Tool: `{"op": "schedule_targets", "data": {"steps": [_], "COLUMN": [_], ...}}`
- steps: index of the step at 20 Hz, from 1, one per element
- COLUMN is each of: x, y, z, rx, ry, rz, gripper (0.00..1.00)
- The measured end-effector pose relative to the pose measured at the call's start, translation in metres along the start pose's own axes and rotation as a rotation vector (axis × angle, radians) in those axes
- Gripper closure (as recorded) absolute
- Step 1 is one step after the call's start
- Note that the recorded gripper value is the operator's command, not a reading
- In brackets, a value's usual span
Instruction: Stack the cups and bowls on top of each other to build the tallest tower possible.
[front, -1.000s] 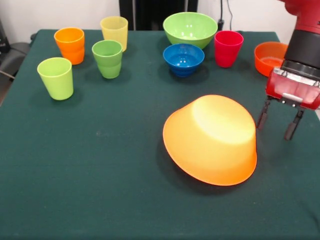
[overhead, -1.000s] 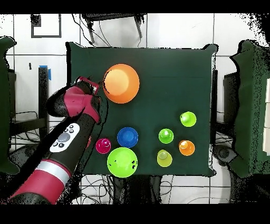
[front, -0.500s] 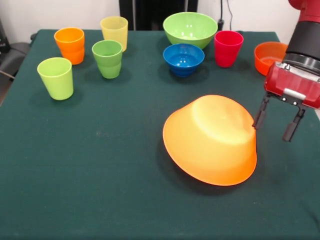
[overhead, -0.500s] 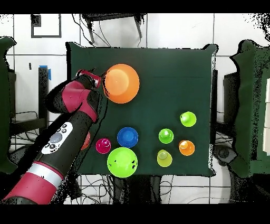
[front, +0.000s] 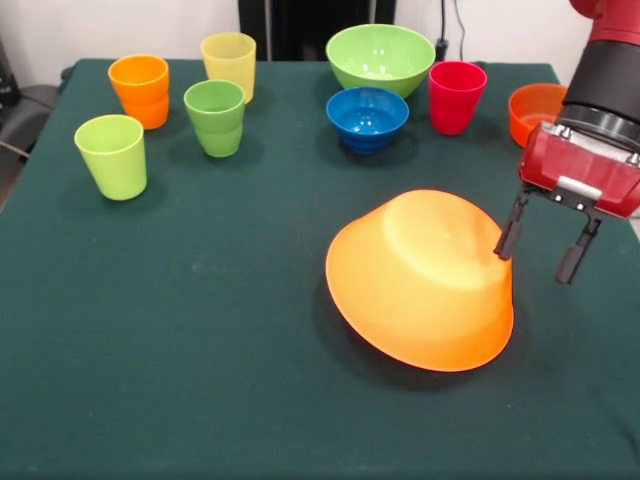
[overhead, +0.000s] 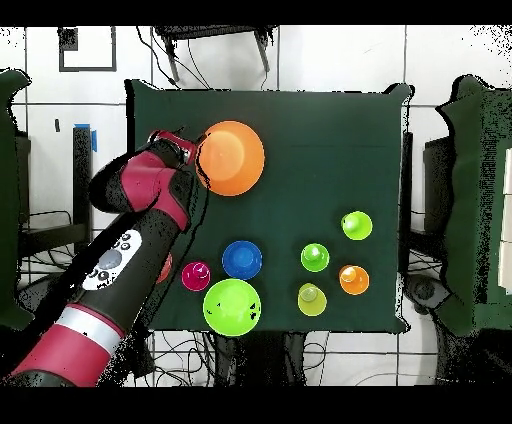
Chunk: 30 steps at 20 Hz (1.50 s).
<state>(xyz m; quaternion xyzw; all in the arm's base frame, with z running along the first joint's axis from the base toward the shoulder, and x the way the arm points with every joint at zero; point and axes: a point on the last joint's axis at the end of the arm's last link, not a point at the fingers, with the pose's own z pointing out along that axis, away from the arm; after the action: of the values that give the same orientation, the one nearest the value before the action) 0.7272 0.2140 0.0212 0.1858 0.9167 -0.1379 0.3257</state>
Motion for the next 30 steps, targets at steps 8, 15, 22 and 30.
{"op": "schedule_targets", "data": {"steps": [8,15,22,30], "x": [-0.001,0.006,0.015,0.031], "y": [-0.013,-0.009,0.0,0.008], "z": [0.009,0.001,-0.009,-0.009], "rx": [-0.019,-0.026,-0.028,-0.036], "ry": [0.052,0.079,0.137,0.199], "rz": [0.089,0.136,0.239,0.315], "gripper": [0.0,0.0,0.0,0.0]}}
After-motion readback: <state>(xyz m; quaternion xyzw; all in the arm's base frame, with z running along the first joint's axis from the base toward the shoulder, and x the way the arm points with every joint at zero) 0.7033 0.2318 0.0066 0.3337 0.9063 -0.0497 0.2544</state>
